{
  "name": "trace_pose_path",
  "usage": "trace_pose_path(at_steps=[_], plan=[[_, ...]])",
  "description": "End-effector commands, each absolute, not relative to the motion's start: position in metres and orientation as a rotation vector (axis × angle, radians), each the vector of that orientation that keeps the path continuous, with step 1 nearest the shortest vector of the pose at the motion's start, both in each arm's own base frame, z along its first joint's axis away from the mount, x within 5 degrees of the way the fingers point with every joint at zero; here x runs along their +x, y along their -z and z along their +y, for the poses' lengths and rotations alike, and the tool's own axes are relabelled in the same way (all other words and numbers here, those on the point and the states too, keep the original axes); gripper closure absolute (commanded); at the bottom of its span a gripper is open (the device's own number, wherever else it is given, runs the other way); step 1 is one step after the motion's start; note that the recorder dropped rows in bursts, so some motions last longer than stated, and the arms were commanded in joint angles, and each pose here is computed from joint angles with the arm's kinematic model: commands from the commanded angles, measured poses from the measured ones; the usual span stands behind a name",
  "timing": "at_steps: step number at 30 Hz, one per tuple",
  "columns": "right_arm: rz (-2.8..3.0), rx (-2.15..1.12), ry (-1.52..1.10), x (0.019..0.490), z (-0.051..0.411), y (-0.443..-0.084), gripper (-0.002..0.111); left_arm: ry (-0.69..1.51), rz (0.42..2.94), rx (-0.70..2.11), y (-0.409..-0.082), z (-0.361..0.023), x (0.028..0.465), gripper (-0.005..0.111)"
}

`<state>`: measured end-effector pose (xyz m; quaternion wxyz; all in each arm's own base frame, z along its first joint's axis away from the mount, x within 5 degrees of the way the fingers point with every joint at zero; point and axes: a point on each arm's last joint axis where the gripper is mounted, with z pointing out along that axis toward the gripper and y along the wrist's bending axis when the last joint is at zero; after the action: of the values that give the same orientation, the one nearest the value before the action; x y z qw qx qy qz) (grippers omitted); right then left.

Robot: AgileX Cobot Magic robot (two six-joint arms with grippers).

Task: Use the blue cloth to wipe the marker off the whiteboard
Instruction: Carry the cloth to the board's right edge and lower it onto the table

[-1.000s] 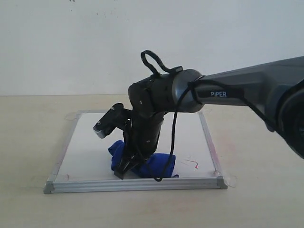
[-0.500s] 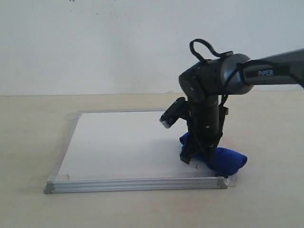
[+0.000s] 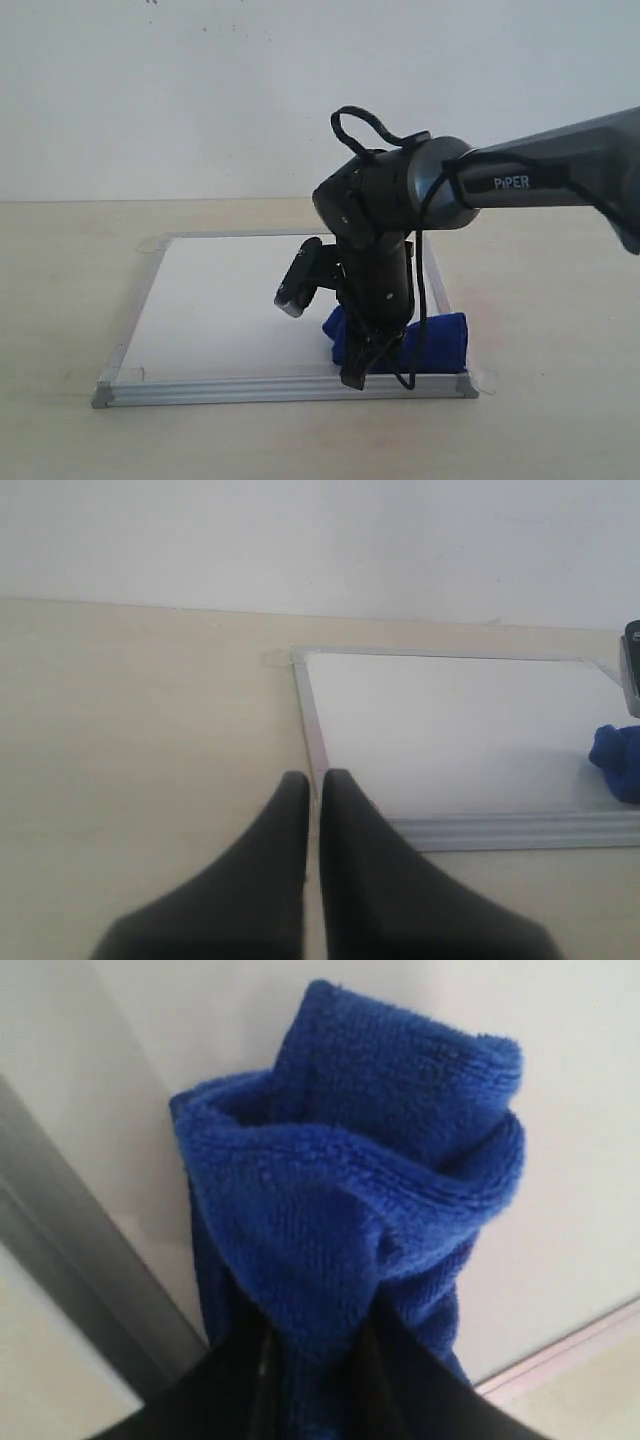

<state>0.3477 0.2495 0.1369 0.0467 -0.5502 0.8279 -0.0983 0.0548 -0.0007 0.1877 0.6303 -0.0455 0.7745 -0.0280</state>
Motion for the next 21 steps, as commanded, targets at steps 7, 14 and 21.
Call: trace_pose_path(at_steps=[7, 14, 21], plan=[[2.865, -1.126, 0.238, 0.384, 0.169, -0.144, 0.109, 0.057, 1.773, -0.104, -0.187, 0.0, 0.055, 0.102], [2.58, -0.632, 0.079, 0.402, 0.178, -0.201, 0.109, 0.057, 1.773, -0.104, -0.187, 0.0, 0.055, 0.102], [2.565, -0.217, 0.148, 0.415, 0.154, -0.213, 0.109, 0.057, 1.773, -0.104, -0.187, 0.0, 0.055, 0.102]])
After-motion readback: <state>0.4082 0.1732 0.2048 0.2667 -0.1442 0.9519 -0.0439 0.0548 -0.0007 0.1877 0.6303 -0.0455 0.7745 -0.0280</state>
